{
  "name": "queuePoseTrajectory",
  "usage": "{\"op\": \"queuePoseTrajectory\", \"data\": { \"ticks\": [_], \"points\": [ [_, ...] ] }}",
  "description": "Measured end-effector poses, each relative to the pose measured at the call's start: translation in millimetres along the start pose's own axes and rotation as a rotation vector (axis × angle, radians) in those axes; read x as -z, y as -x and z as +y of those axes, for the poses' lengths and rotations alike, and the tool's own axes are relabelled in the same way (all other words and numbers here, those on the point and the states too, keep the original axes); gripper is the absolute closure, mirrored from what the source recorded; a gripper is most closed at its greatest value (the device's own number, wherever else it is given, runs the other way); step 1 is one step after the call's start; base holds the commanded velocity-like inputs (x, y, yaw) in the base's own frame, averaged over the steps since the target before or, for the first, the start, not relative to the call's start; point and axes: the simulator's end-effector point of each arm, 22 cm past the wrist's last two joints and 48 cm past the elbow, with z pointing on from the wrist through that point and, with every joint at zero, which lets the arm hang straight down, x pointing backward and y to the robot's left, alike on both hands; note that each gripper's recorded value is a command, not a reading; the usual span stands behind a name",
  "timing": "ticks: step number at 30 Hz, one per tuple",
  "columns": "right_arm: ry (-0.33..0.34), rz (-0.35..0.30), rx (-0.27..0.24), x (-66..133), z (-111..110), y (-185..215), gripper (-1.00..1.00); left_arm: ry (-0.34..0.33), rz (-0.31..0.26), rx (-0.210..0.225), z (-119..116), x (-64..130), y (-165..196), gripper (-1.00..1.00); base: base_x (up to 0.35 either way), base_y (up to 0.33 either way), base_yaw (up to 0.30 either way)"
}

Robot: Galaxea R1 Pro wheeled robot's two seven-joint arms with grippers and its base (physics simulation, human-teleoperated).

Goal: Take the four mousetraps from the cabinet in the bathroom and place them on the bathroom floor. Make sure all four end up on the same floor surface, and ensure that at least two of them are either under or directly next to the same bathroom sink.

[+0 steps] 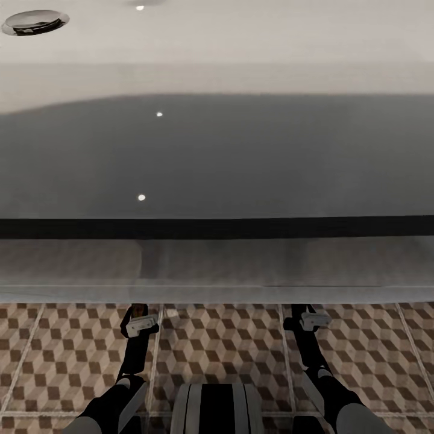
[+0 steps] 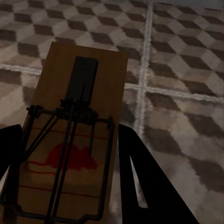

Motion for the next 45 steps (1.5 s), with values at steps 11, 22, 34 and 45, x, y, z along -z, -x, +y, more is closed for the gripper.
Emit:
{"op": "queuePoseTrajectory", "data": {
  "ticks": [11, 22, 34, 45],
  "points": [
    [0.005, -0.022, 0.003, -4.8, 1.4, 9.0, 1.0, -0.002, 0.0, 0.0, -0.9, 0.2, -0.1, 1.0, 0.0, 0.0, 0.0],
    [0.007, -0.056, 0.004, -10.7, 2.2, 22.4, 1.0, -0.004, -0.011, 0.003, -2.8, -1.0, 3.4, 1.0, 0.0, 0.0, 0.0],
    [0.009, -0.07, 0.004, -12.3, 2.8, 26.6, 1.0, -0.069, -0.071, -0.028, -24.4, 0.2, 16.9, 1.0, 0.0, 0.0, 0.0],
    [0.164, -0.05, 0.016, -9.1, 43.1, 20.9, 1.0, -0.095, -0.088, -0.02, -37.0, 1.0, 20.9, 1.0, 0.0, 0.0, 0.0]
  ]
}}
